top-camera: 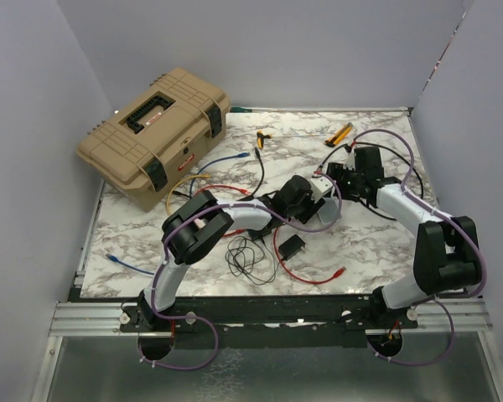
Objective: Insert the plug into the switch port
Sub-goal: Insert the connector into the switch port, then pick up the connector from the center of the board.
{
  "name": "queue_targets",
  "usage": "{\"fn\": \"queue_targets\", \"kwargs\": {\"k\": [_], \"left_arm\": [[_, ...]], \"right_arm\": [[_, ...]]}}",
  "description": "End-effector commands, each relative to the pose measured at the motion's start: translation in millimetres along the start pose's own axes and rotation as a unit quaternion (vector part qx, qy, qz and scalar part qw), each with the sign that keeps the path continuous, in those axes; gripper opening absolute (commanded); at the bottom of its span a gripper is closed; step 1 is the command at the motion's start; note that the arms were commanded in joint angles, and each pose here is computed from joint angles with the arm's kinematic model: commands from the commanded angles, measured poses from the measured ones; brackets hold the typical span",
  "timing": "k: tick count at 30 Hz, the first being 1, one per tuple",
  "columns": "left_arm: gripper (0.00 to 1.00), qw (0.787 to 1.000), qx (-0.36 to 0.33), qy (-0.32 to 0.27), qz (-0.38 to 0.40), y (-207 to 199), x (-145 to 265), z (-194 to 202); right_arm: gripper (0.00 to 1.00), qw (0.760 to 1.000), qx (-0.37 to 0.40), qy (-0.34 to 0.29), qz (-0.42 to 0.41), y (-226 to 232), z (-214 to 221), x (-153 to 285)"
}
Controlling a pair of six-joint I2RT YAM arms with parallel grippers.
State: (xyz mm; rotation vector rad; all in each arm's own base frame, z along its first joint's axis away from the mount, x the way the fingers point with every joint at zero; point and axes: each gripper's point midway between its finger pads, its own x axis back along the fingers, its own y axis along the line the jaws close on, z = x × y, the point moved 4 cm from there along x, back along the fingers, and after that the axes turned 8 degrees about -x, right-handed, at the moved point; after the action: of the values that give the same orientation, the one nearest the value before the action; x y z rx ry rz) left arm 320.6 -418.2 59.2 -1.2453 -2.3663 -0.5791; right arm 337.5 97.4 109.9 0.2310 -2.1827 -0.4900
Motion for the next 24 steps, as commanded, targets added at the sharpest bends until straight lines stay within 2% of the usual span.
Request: {"fn": "queue_targets", "kwargs": {"k": [1,6,11,17,20,23,24], "left_arm": [[0.57,0.999,0.03,-0.02,-0.019,13,13,-11],[0.64,0.998,0.037,-0.022,-0.036,25,29,-14],[0.68,0.993,0.085,-0.029,-0.07,53,51,-18],[0.75,0.978,0.13,-0.026,-0.159,93,91,-23],[0.82,0.964,0.155,-0.034,-0.214,108,123,-25],[0.98,0.947,0.177,-0.045,-0.265,117,152,-21],[0.99,0.942,0.18,-0.044,-0.279,120,161,-19]], "right_arm": [[0.72,0.999,-0.015,-0.004,0.033,-7,7,7],[0.76,0.998,-0.02,-0.03,0.056,-11,3,15],[0.8,0.995,-0.021,-0.069,0.069,-11,-7,34],[0.97,0.986,-0.021,-0.132,0.097,-12,-24,62],[1.0,0.984,-0.021,-0.146,0.097,-8,-31,72],[1.0,0.983,-0.025,-0.15,0.099,-5,-39,75],[1.0,0.983,-0.025,-0.151,0.101,-5,-41,75]]}}
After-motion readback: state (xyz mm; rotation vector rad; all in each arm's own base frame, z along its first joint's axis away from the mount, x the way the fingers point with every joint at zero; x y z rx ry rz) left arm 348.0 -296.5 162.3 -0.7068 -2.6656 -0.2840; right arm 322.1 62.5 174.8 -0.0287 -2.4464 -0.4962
